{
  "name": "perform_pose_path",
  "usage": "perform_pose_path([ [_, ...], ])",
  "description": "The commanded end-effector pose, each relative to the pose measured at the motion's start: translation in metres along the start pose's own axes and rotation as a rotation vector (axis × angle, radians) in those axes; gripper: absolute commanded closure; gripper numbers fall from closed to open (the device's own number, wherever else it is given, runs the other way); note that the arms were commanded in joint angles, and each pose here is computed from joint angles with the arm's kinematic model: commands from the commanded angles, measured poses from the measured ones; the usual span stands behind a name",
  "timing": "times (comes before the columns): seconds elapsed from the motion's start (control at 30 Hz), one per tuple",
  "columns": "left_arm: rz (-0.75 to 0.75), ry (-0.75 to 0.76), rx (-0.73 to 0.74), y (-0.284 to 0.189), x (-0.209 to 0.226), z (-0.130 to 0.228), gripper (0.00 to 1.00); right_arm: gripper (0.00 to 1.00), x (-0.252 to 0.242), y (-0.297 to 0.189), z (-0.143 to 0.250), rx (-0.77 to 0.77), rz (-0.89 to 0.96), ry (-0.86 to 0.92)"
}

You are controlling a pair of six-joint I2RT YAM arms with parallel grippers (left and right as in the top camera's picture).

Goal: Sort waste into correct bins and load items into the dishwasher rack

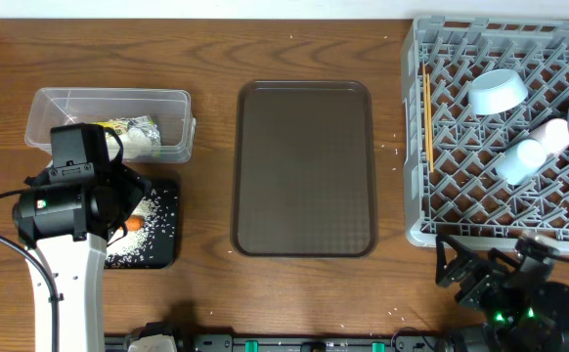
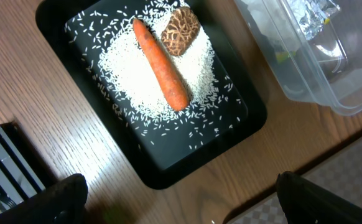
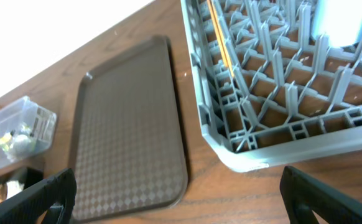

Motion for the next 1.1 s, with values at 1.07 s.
perform_pose_path([
  [1.07, -0.014, -0.019, -0.006, 0.001, 0.002, -0.001, 0.02, 0.01, -0.021, -0.004, 0.023, 0.113, 0.15, 0.009],
])
Point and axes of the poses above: each gripper's point midway between its finger pads, its own y axis out along the fingers, its own x axis along the line the jaws close on, z = x × y, the point moved 9 cm from there along -y, back along the fingers, and after that the axes turned 1 degree about -y, right-handed, at the moved point
